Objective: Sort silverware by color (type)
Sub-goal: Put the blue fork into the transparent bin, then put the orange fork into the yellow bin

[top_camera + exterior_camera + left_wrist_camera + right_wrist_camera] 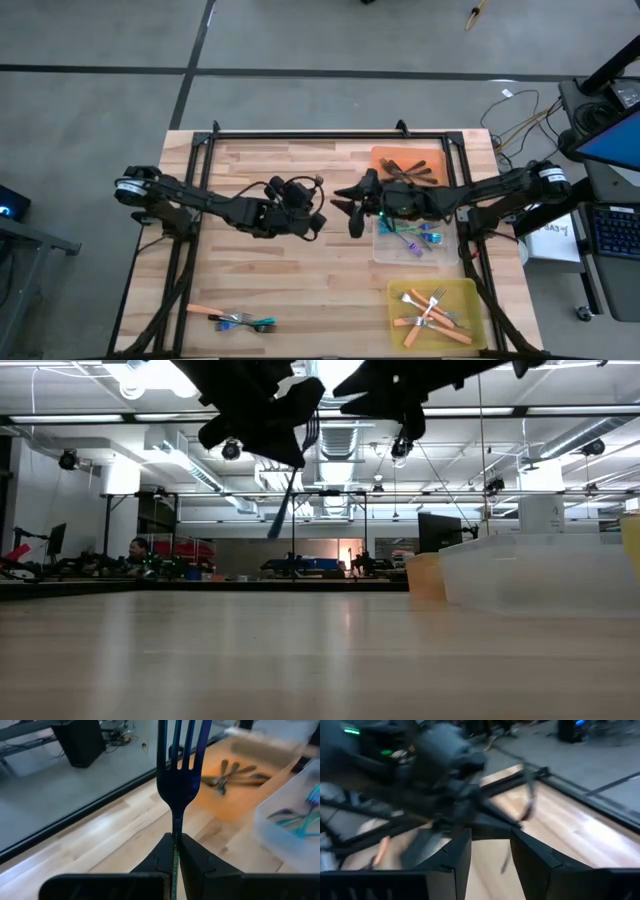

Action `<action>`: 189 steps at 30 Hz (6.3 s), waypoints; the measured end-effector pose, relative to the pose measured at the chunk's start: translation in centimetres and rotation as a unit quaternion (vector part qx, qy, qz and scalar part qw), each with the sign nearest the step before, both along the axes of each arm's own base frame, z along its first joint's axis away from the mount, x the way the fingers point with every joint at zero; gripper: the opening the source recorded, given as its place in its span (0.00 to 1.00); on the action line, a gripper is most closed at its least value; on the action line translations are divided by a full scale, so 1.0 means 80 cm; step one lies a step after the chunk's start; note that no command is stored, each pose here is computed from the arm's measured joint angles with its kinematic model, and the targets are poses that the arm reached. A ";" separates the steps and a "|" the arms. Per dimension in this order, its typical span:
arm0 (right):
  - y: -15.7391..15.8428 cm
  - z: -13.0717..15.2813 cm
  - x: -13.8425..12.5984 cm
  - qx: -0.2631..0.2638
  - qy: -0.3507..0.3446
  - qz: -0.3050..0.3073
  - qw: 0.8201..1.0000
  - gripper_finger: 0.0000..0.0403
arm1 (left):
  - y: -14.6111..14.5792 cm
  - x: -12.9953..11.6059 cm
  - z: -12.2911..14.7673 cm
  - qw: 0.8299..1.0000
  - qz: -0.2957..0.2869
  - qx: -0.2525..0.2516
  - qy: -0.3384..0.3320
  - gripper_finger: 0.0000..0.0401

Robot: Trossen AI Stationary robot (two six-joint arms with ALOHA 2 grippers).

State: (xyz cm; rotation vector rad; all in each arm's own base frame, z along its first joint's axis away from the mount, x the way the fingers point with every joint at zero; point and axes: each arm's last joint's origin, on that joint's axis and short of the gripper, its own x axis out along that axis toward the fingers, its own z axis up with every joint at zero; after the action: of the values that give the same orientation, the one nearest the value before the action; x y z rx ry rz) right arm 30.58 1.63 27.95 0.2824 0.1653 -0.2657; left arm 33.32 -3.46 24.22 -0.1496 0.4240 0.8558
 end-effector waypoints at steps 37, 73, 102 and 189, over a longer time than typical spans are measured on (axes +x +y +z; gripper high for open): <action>-0.005 -0.019 0.003 -0.106 -0.044 -0.031 0.993 0.32 | -0.027 0.030 0.005 0.997 -0.058 0.021 -0.051 0.00; -0.010 0.004 0.013 -0.172 0.120 -0.055 0.976 0.02 | -0.032 0.047 0.008 0.996 -0.074 0.058 0.006 0.27; 0.009 -0.011 -0.082 0.045 0.562 -0.075 0.822 0.02 | -0.050 -0.033 0.003 0.925 -0.087 -0.098 0.355 0.33; 0.018 0.017 -0.044 0.058 0.441 0.022 0.895 0.20 | -0.240 -0.212 -0.117 0.776 -0.270 -0.358 0.443 0.19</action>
State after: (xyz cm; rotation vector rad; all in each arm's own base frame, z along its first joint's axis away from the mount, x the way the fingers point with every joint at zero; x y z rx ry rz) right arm 27.06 3.08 29.29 0.2587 1.0919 -0.3251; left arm 16.34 -22.69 14.84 -0.3028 1.6088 0.0872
